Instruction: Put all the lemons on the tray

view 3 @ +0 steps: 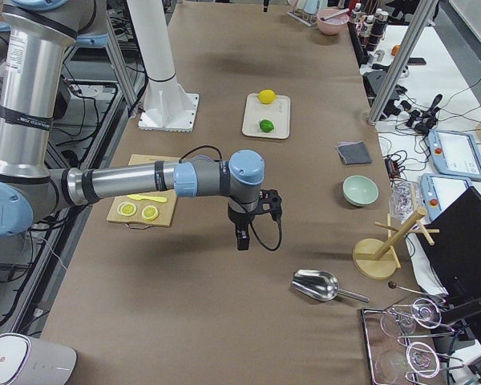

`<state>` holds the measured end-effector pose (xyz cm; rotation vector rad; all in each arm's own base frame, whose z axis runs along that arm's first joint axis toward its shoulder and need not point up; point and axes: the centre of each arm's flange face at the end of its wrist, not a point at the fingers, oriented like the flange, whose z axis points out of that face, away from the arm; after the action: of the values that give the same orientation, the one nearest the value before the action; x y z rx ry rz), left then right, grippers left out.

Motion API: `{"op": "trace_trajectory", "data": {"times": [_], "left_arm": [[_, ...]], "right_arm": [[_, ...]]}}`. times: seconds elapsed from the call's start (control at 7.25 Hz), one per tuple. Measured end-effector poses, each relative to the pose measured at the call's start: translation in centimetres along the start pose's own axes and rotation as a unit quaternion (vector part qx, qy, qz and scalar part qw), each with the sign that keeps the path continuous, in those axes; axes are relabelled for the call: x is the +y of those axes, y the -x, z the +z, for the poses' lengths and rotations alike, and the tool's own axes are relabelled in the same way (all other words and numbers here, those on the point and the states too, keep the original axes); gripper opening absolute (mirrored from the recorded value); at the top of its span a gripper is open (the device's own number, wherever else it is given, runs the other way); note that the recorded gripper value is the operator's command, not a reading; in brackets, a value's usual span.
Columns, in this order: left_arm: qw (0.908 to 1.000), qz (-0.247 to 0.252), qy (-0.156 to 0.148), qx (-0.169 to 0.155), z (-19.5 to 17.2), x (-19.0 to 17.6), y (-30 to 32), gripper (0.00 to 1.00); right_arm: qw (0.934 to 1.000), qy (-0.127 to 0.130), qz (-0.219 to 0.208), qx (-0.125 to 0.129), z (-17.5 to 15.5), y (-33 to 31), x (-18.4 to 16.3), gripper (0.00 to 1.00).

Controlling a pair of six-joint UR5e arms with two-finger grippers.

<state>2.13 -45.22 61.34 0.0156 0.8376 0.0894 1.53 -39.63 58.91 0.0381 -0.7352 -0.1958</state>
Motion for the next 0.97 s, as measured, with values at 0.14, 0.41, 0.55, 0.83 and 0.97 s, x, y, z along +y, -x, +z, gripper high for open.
{"op": "trace_trajectory", "data": {"times": [0.14,0.41,0.55,0.83,0.97], "left_arm": [[1.0,-0.006,-0.002,-0.002,0.0,0.9,1.1,0.99],[0.9997,0.002,-0.009,-0.021,0.5,1.8,2.6,0.99],[0.9994,0.019,-0.013,-0.028,0.7,1.9,3.3,0.99],[0.9986,0.036,-0.023,-0.032,-0.1,2.7,5.8,0.99],[0.9981,0.045,-0.027,-0.034,-0.5,3.1,6.8,0.99]], "right_arm": [[1.0,-0.008,-0.001,-0.004,-0.4,-1.0,0.3,1.0],[0.9997,-0.02,0.0,-0.01,-1.1,-2.6,1.1,1.0],[0.9997,-0.024,0.003,-0.01,-1.3,-3.2,1.6,1.0],[0.9995,-0.026,0.014,-0.013,-1.5,-4.0,2.1,1.0],[0.9994,-0.028,0.016,-0.012,-1.7,-4.2,2.1,1.0]]}}
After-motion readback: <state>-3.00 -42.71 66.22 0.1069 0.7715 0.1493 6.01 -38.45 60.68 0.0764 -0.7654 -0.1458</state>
